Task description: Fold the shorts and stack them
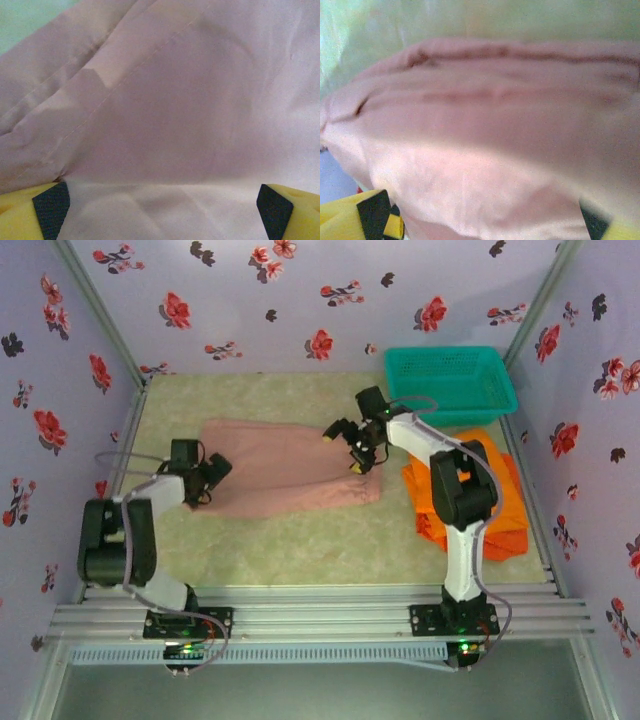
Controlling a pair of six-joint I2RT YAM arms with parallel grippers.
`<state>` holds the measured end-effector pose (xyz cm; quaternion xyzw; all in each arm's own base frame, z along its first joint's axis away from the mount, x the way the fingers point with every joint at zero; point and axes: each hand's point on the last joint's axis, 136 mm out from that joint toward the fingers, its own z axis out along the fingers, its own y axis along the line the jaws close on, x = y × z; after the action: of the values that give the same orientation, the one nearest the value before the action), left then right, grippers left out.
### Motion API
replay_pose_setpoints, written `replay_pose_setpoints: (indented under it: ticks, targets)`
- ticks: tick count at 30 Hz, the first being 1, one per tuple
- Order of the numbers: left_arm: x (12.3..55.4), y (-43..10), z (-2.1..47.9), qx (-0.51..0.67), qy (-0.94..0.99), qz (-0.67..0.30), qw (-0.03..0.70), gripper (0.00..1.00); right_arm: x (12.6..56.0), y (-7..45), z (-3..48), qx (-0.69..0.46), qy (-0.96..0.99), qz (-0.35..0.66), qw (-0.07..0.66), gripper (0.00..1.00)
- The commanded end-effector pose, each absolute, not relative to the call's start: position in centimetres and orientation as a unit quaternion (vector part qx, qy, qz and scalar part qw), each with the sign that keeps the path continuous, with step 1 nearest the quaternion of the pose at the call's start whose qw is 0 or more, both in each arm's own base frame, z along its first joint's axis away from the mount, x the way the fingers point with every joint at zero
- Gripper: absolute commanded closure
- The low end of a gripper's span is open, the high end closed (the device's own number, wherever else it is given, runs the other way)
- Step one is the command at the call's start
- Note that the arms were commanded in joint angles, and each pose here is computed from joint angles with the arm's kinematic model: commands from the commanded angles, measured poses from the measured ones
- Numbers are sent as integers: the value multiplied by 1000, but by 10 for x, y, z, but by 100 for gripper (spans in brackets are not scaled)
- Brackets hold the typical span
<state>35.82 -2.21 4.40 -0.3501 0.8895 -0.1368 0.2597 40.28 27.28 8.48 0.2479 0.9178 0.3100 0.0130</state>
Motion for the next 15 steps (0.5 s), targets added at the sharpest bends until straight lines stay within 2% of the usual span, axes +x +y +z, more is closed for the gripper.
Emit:
replay_pose_setpoints:
  ticks: [1,5,8,15]
  targets:
    - [344,-14,83,-348,878,-140,296,0,383,282,132,203,914,348,56,1]
    - [351,-47,169,-274,848,-257,374,1,372,263,162,164,919,338,119,1]
    - [352,-84,225,-214,804,-366,417,1,371,250,164,144,927,322,129,1]
    - [340,-211,267,-69,779,-483,395,1,404,239,144,183,909,362,94,1]
